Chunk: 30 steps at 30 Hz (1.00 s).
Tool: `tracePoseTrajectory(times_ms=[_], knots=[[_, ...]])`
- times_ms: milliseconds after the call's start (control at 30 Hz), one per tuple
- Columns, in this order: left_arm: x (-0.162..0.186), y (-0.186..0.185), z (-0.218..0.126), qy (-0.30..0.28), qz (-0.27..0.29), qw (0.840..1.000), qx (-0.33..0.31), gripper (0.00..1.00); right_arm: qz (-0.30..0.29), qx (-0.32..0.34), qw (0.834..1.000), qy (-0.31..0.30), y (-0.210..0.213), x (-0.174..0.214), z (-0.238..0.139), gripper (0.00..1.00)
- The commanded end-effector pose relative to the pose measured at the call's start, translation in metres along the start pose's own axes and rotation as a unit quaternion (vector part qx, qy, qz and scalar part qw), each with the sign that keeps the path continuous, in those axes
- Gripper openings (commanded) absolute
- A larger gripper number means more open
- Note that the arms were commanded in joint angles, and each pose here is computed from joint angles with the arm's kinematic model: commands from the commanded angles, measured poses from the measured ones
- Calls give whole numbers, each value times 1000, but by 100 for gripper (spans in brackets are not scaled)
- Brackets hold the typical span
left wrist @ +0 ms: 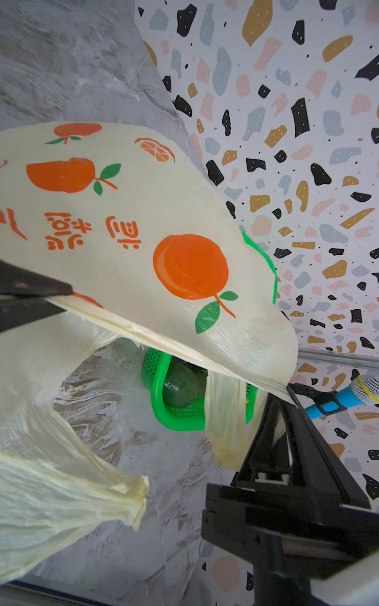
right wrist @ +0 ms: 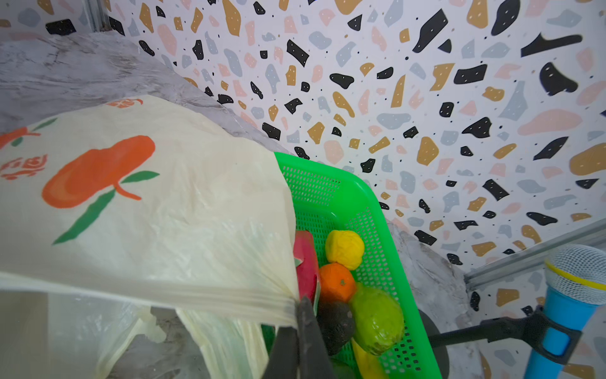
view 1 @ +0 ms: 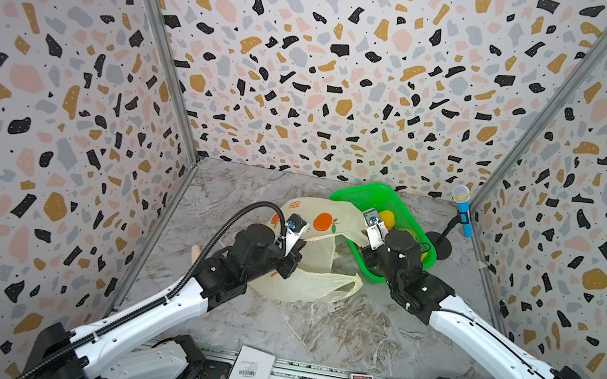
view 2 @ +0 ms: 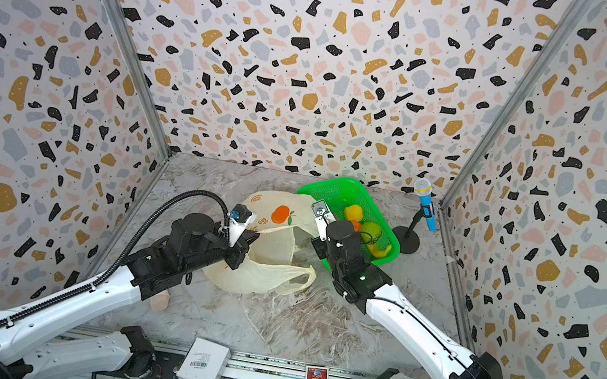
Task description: Place the fruits into the plastic bag
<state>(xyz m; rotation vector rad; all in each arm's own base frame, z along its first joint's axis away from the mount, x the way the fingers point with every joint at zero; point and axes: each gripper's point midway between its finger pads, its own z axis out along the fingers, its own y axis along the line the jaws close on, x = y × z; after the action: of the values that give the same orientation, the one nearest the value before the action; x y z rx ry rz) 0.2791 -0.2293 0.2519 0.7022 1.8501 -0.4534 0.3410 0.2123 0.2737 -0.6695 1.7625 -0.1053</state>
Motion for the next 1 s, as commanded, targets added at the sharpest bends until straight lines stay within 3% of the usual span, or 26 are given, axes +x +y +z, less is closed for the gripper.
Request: tracePoseTrajectory(times_ms=[0, 167, 333, 400, 433, 500, 567, 733, 967], knots=[[15, 7, -1, 47, 14, 999, -9, 0, -14, 91, 994, -64, -51, -33, -23, 0], [25, -3, 2, 69, 24, 997, 23, 0, 19, 61, 991, -114, -53, -63, -21, 0], [29, -17, 1, 76, 23, 995, 63, 0, 93, -34, 988, -119, -52, -77, -1, 7], [31, -27, 0, 78, 19, 992, 92, 0, 115, -55, 985, -116, -49, -80, 4, 20], [31, -31, 0, 80, 17, 991, 105, 0, 130, -64, 983, -110, -48, -79, 8, 37], [30, -36, 2, 76, 6, 990, 120, 0, 151, -86, 979, -102, -43, -79, 11, 61], [24, -39, 6, 62, -17, 990, 128, 0, 172, -112, 974, -94, -36, -77, 10, 71], [-3, -29, 25, 21, -95, 989, 111, 0, 220, -174, 959, -47, -14, -59, 5, 80], [-9, -24, 52, 37, -139, 984, 103, 0, 310, -199, 929, 45, -7, -10, 16, 82]])
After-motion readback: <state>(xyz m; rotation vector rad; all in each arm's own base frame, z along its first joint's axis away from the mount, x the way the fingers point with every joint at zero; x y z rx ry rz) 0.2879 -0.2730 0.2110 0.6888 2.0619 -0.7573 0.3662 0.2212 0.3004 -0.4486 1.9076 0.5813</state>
